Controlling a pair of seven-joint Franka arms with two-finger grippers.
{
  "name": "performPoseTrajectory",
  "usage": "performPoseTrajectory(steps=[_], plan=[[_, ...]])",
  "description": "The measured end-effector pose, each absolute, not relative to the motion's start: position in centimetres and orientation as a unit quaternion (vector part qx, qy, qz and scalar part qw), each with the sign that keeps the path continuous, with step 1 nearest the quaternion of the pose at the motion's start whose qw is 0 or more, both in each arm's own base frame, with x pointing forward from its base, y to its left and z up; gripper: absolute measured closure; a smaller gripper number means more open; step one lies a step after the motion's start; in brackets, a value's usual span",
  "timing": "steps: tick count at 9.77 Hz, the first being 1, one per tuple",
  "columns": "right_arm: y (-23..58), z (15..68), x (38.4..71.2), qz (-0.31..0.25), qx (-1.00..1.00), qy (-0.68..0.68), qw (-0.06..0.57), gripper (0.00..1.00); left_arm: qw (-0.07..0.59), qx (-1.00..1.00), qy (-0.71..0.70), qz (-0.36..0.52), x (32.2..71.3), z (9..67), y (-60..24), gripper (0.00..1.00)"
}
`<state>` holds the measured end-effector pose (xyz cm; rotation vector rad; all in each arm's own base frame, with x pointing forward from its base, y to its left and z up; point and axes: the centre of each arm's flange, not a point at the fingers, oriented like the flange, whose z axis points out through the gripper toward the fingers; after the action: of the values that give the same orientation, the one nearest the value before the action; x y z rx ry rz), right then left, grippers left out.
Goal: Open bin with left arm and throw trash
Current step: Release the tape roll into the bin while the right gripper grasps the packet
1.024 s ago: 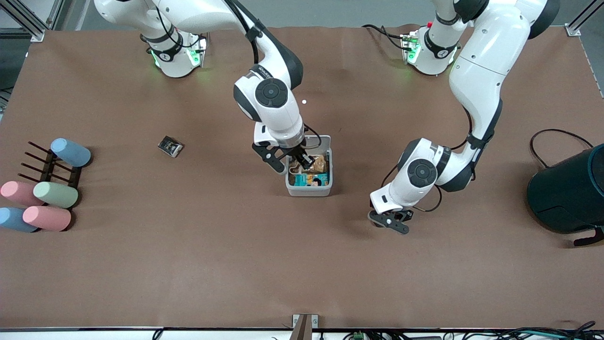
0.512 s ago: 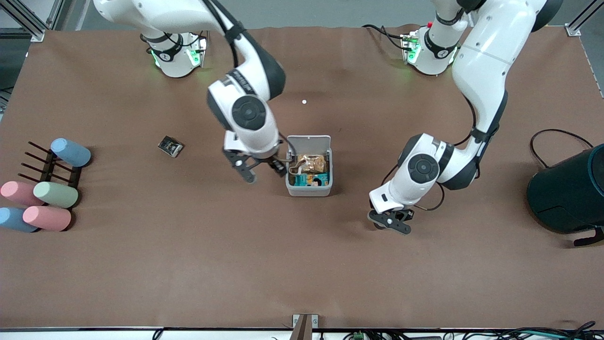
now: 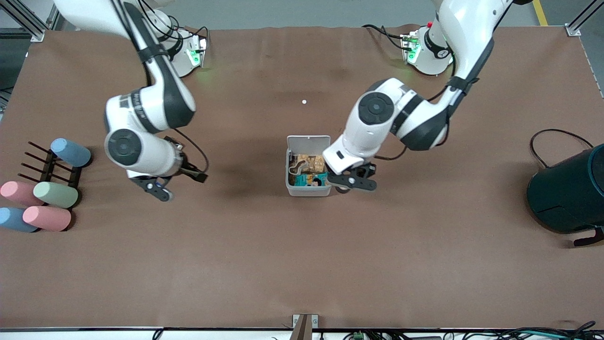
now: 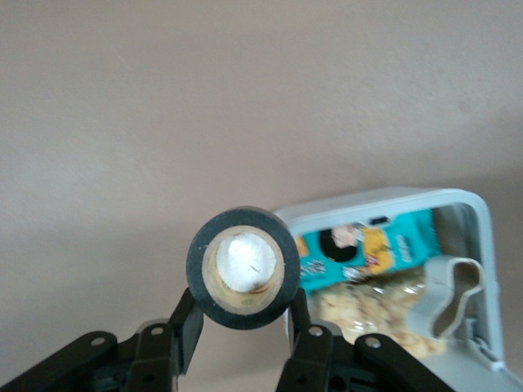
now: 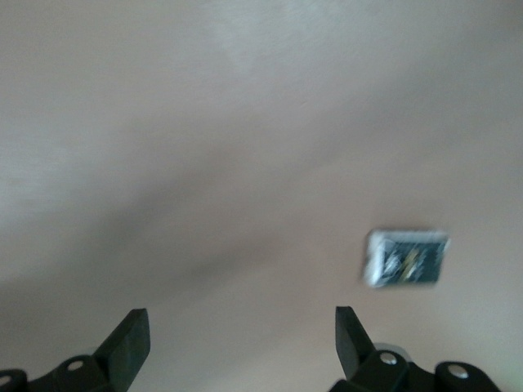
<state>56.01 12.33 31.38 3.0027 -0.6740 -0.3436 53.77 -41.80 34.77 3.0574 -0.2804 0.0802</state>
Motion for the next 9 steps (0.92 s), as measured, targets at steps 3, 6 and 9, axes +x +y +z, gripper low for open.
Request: performPoseTrajectory(steps=[3,6,9], plan=[[3.2,25.7,51.2,-0.122,0.983,-0.140,0.001,0.00,0.034,0.997,-0.066,0.005,51.9,32.3,-44.1,0.53],[0.7,20.4,46.0,-0.112,0.983,-0.146,-0.001,0.00,0.009,0.997,-0.073,0.014,50.8,30.5,-45.5,0.52],[1.1,17.5,41.3,-0.109,0.984,-0.141,0.002,0.00,0.002,0.997,-0.072,0.019,51.5,29.8,-44.9,0.33]])
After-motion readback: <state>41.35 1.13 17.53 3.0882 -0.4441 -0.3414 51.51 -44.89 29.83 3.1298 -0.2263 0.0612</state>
